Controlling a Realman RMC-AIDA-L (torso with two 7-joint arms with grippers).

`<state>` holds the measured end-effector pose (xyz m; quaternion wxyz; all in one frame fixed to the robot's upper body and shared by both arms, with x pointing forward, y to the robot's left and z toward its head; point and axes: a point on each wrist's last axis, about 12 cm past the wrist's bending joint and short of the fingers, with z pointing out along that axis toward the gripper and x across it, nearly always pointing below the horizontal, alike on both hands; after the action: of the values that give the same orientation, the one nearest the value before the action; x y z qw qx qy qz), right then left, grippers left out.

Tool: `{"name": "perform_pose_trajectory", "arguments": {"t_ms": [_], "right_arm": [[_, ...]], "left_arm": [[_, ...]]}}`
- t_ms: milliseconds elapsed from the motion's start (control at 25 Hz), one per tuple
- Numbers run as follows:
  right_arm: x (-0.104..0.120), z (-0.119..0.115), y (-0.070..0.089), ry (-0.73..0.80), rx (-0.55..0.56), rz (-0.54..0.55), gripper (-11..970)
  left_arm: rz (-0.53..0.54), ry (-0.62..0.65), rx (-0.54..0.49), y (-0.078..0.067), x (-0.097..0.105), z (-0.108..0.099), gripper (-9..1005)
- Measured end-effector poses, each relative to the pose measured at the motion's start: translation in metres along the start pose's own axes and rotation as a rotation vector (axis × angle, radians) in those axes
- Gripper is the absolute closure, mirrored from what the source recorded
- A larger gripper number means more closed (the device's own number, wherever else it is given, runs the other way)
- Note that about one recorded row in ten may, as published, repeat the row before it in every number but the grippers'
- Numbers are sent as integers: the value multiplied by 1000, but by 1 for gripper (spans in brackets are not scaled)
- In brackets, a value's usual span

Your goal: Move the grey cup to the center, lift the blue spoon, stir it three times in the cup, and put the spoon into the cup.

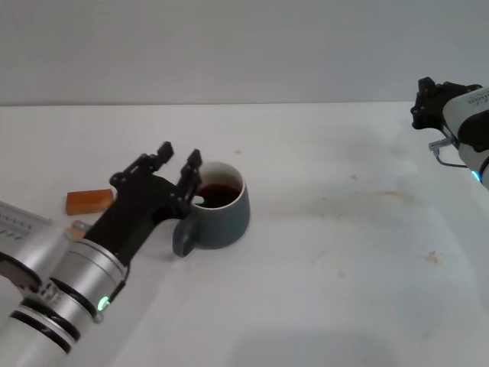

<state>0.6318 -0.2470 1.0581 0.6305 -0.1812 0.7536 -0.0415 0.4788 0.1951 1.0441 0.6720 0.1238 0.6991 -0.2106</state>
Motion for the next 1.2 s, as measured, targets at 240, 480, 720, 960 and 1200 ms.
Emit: {"name": "perform_pose_trajectory", "arguments": {"t_ms": [240,480,720,960,1200], "right_arm": [[7,-8,-27,1,103,25,943],[10,-26,-59,-33,266,27,941],[30,-69,-96,-72,464,95,940],[61,-121,-125,-77,657,153,939],[80,-150,-131,-81,753,172,932]], "left_arm": [[34,-88,-129,37,-14,-8,562],[94,-145,-286,85,-24,-19,560],[132,-200,-489,139,-33,-40,560],[143,-199,-632,171,-34,-52,560],[166,-187,-744,196,-39,-57,560]]}}
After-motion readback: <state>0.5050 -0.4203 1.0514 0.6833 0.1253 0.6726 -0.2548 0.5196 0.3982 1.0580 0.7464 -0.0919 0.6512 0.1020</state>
